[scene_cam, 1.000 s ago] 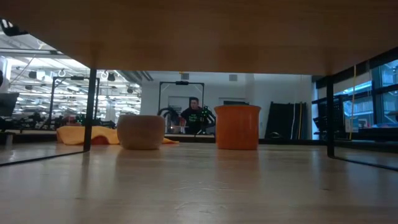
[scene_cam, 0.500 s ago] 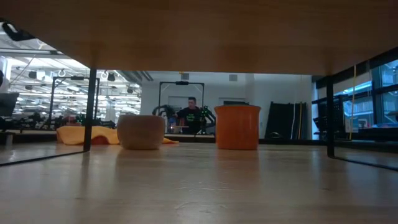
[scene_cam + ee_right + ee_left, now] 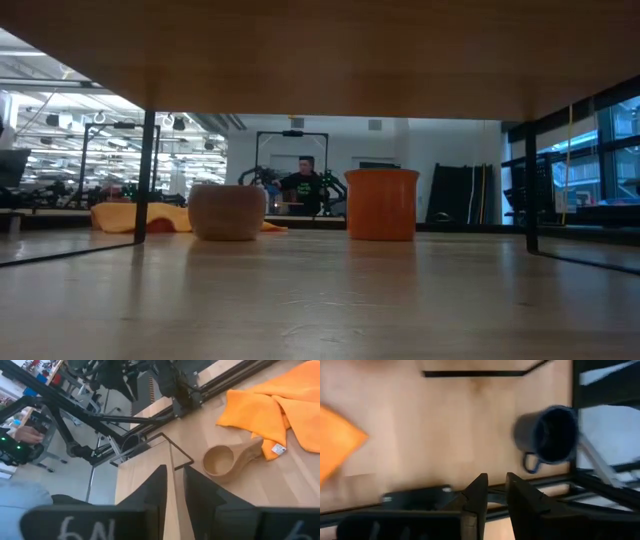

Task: Stack small to large cups/mugs on shelf
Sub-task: Put the dark blue mug on the shelf

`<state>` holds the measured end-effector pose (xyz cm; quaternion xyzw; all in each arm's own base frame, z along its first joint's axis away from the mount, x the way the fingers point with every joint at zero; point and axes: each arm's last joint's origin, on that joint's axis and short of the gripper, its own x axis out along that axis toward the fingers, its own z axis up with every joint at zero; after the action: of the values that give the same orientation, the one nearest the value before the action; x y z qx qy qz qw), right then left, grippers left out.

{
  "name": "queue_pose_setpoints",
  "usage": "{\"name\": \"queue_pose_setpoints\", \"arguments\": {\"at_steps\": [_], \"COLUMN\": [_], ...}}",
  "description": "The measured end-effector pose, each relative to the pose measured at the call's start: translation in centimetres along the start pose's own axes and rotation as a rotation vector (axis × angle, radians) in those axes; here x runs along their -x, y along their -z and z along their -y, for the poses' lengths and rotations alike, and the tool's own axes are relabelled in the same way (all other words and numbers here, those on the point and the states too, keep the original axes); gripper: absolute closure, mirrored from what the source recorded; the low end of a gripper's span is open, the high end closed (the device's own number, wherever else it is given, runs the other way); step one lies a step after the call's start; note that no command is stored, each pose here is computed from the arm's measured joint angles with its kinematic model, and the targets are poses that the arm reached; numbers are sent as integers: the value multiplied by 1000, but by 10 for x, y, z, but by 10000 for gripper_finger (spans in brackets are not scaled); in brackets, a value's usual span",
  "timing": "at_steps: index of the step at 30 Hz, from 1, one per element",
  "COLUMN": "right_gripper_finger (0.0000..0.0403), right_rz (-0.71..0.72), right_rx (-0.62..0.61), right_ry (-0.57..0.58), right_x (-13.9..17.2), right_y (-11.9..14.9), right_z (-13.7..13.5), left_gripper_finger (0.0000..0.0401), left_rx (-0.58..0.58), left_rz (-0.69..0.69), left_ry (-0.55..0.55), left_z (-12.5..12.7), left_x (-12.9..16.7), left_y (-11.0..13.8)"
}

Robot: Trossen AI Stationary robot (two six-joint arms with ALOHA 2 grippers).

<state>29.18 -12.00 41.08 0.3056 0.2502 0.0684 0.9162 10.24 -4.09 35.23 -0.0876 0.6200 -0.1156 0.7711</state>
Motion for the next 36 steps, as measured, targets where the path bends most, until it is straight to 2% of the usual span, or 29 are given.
{"name": "queue_pose_setpoints", "arguments": {"at_steps": [4, 8, 11, 15, 19, 23, 28, 30, 34, 36], "right_gripper_finger": [338, 338, 338, 338, 338, 338, 338, 338, 338, 338], "right_rz": [1, 15, 22, 27, 30, 30, 30, 30, 24, 23], "right_rx": [9, 32, 40, 29, 24, 21, 13, 12, 9, 12], "right_ry": [-1, -3, 11, 19, 18, 20, 20, 21, 22, 22], "right_x": [0, 0, 0, 0, 0, 0, 0, 0, 0, 0], "right_y": [0, -2, -2, -2, -3, -3, -3, -3, -2, -2], "right_z": [0, -1, 0, 0, 0, 0, 0, 0, 0, 0], "left_gripper_finger": [338, 338, 338, 338, 338, 338, 338, 338, 338, 338], "left_rx": [19, -3, -57, -89, 45, 206, 384, 413, 368, 379], "left_rz": [-40, -29, 4, -4, -75, -77, -46, -30, 16, 68], "left_ry": [21, -66, -116, -90, -119, -131, -54, -44, -76, -58], "left_z": [16, 31, 43, 56, 55, 52, 56, 57, 56, 58], "left_x": [0, -12, -29, -62, -88, -104, -114, -114, -114, -114], "left_y": [7, 10, 9, 9, 13, 15, 12, 10, 9, 6]}}
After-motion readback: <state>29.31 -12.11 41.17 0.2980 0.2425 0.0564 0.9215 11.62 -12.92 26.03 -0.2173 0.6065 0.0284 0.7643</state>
